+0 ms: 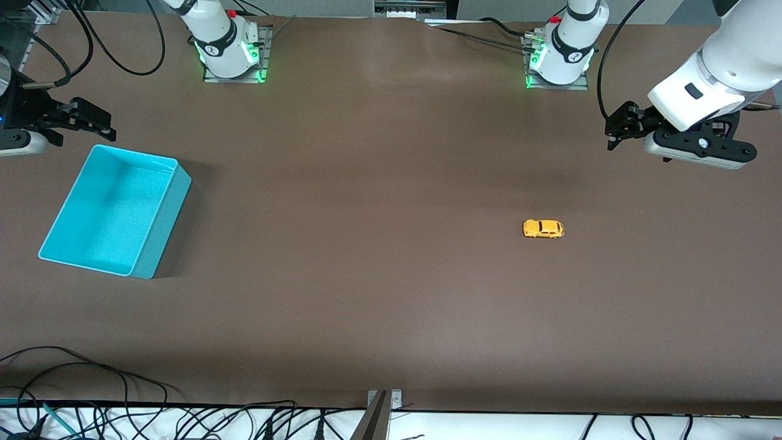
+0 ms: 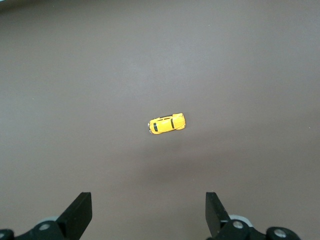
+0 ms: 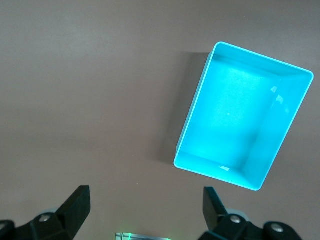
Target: Wind up and store yellow beetle car
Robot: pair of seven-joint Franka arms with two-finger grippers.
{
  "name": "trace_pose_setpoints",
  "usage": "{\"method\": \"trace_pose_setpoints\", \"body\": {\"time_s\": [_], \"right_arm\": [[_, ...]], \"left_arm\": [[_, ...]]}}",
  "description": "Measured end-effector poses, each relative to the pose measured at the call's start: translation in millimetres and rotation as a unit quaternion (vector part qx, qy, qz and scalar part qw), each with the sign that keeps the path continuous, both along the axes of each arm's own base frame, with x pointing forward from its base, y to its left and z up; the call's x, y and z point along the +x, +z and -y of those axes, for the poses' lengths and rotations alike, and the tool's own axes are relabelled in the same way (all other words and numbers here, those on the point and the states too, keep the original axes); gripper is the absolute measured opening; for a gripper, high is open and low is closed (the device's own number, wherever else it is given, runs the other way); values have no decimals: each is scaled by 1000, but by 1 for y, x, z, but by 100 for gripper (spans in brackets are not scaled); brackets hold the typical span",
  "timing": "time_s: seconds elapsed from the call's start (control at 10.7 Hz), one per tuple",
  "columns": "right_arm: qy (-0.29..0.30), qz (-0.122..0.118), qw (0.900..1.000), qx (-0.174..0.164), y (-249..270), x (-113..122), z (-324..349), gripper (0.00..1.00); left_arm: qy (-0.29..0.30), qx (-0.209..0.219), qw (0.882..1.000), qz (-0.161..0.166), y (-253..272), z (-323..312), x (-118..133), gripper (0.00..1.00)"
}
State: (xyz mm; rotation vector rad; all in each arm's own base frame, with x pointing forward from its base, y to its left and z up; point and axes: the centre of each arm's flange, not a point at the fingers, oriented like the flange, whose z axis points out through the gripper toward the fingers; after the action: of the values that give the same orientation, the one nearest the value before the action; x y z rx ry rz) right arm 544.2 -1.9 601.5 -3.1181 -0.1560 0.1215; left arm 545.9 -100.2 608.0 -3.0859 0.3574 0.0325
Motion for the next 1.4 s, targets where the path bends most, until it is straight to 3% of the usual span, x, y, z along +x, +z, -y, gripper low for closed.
{"method": "trace_pose_setpoints", "body": {"time_s": [1.4], "right_arm": [[11, -1, 1000, 0, -1, 3, -5, 100]], "left_arm": [[6, 2, 1000, -10, 3, -4, -4, 100]]}}
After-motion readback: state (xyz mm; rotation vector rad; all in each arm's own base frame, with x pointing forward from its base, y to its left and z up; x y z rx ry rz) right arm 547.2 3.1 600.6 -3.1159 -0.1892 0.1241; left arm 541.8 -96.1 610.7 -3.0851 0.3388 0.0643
